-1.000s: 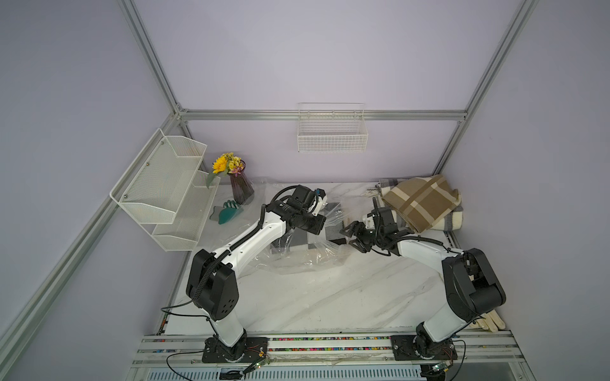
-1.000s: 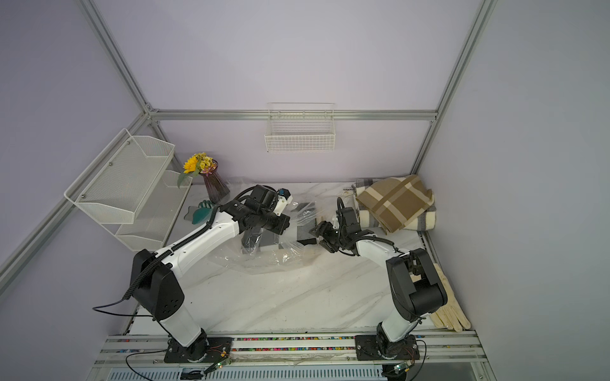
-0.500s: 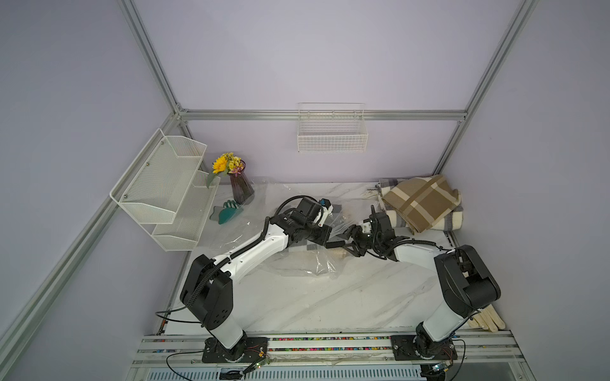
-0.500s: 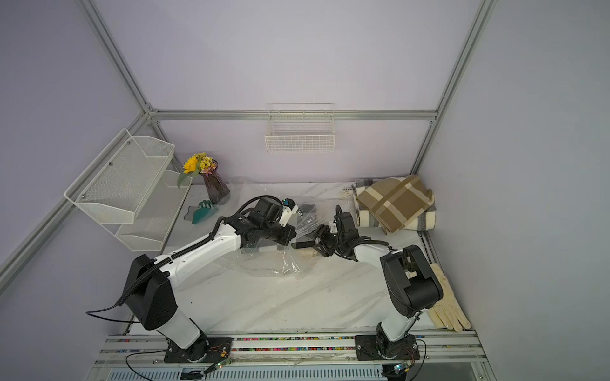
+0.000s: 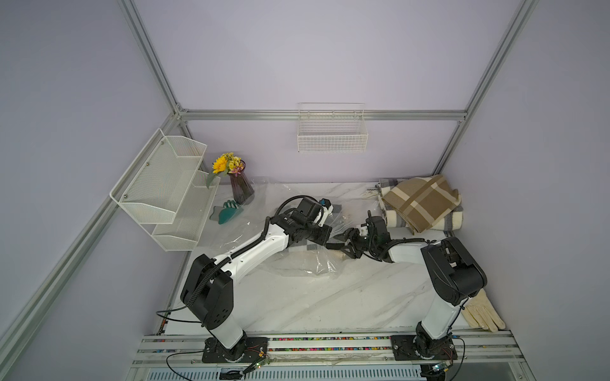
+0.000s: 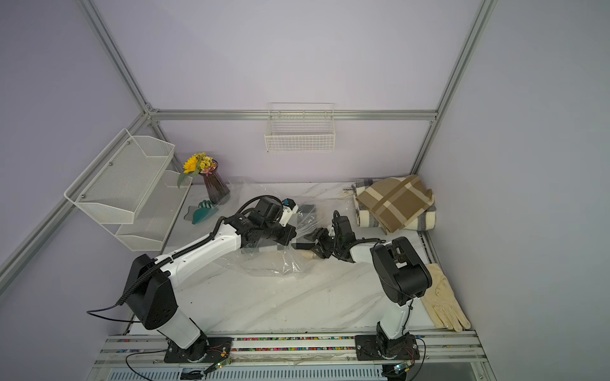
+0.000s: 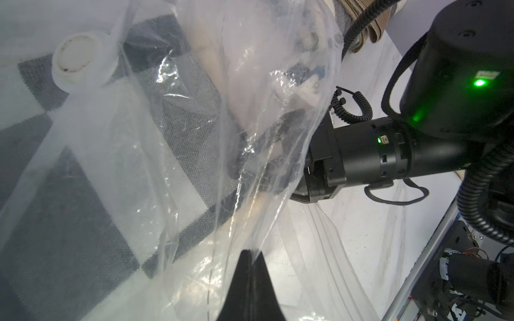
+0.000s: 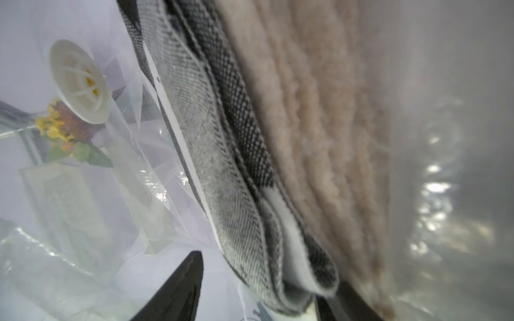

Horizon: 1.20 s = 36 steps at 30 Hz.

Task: Take the scarf out of the vacuum bag
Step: Take out the scarf from the vacuum bag.

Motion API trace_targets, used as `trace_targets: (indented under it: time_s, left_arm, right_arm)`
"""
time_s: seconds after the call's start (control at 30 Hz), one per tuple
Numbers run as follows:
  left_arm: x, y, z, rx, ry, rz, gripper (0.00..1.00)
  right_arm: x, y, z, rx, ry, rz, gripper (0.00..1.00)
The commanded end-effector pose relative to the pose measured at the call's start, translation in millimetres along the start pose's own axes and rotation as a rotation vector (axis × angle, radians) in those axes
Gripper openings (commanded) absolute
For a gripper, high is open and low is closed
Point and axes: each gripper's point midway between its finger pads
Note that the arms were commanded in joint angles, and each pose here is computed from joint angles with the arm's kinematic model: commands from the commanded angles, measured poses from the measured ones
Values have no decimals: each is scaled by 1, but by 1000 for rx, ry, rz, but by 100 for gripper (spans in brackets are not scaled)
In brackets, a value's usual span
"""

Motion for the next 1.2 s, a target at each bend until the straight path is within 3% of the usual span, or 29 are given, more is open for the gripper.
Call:
trace_targets:
  time_s: [0.0,0.17,0.37,0.7,0.97,1.1,1.17]
  left_arm:
    - [-7,-15,-18,-57,30,7,0]
    - [-6,-17,-17,-58,33,0,0]
    - [1,-19,-16,-61,25,-11,0]
    - [1,-18,-18,-63,24,-8,0]
    - [3,-21,-20,-67,22,-13,0]
    - [13,-21,-22,-75,-1,-60,0]
    - [25,-19,-24,-63,-48,-98,0]
  right_arm:
    - [3,6,-7,-35,13,-9,60]
    - [29,7,-19,-42,-3,-58,48]
    - [50,-4,-19,-50,-42,-71,48]
    - [11,12,-19,-47,-3,-11,47]
    - [7,17,-26,-57,11,-10,46]
    - [18,13,-31,-68,1,-31,15]
    - [24,10,-32,-76,-8,-39,4]
Point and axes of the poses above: each gripper's point midway between its finger pads, its own y axis out along the fingers, its own x axis along the line the jaws close on, z = x × y, and after that the axes turned 8 degrees about -y, right-handed
